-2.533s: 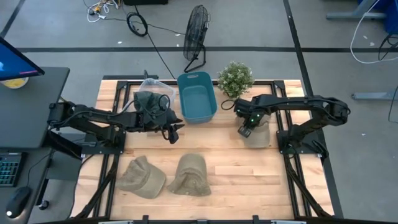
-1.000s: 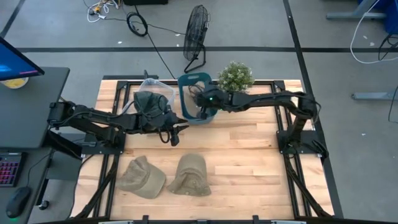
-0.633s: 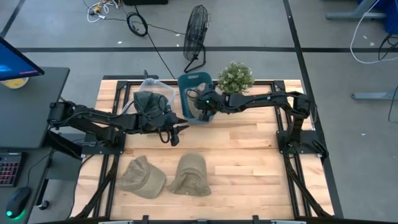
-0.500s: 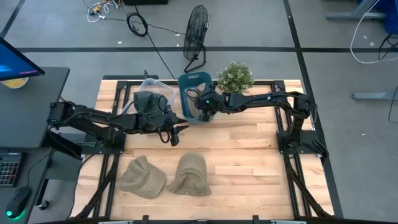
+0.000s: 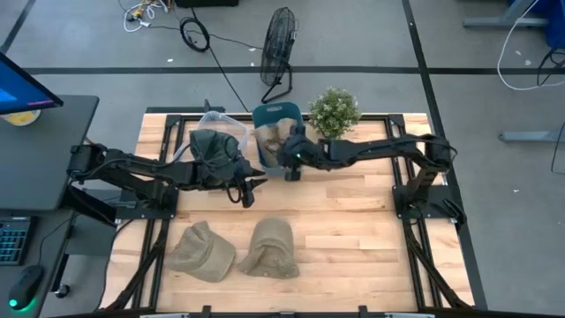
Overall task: Pick & Place hat
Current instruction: Put the right brown cap into the blue bin
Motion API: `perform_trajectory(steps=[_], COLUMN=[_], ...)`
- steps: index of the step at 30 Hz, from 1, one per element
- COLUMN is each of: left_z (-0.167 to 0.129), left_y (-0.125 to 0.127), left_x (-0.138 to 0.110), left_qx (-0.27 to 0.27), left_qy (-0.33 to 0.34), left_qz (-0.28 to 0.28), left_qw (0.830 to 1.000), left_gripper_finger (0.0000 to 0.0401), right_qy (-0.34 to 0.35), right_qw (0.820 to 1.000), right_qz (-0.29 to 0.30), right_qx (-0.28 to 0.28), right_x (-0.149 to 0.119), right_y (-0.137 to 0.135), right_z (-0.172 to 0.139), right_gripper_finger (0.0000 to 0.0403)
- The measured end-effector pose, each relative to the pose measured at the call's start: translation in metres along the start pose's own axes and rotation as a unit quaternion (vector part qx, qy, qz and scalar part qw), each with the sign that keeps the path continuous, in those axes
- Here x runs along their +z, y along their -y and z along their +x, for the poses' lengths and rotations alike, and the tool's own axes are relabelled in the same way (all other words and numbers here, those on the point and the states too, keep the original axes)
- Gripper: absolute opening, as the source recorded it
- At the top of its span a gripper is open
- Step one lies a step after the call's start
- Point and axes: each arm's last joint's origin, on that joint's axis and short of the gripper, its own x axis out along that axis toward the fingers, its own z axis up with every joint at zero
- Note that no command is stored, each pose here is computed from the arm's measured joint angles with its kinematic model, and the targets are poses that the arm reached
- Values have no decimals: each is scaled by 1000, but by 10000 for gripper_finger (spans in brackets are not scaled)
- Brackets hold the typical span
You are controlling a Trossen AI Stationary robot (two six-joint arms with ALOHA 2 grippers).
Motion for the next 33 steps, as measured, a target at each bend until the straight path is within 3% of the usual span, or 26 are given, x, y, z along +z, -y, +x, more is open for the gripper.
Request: perform_trajectory(steps=[8, 16, 21, 27, 33], left_z=[-18, -36, -39, -40, -41], left_y=[12, 20, 29, 32, 35], left_x=[5, 5, 3, 2, 1], left_qx=[-29, -38, -58, -63, -71], left_qy=[11, 5, 5, 3, 2], left_qz=[9, 23, 31, 20, 25], left_qw=[999, 999, 998, 998, 997], left_gripper_finger=[110, 110, 110, 110, 110], right_qy=[13, 64, 94, 128, 91], right_qw=[997, 962, 948, 945, 948], right_qz=[-3, 3, 14, 10, 23], right_qx=[73, 266, 302, 300, 305], right_x=[17, 29, 39, 44, 33], right_y=[-35, -89, -125, -164, -186], right_z=[-70, -101, -98, -73, -46], right_gripper_finger=[181, 182, 182, 182, 182])
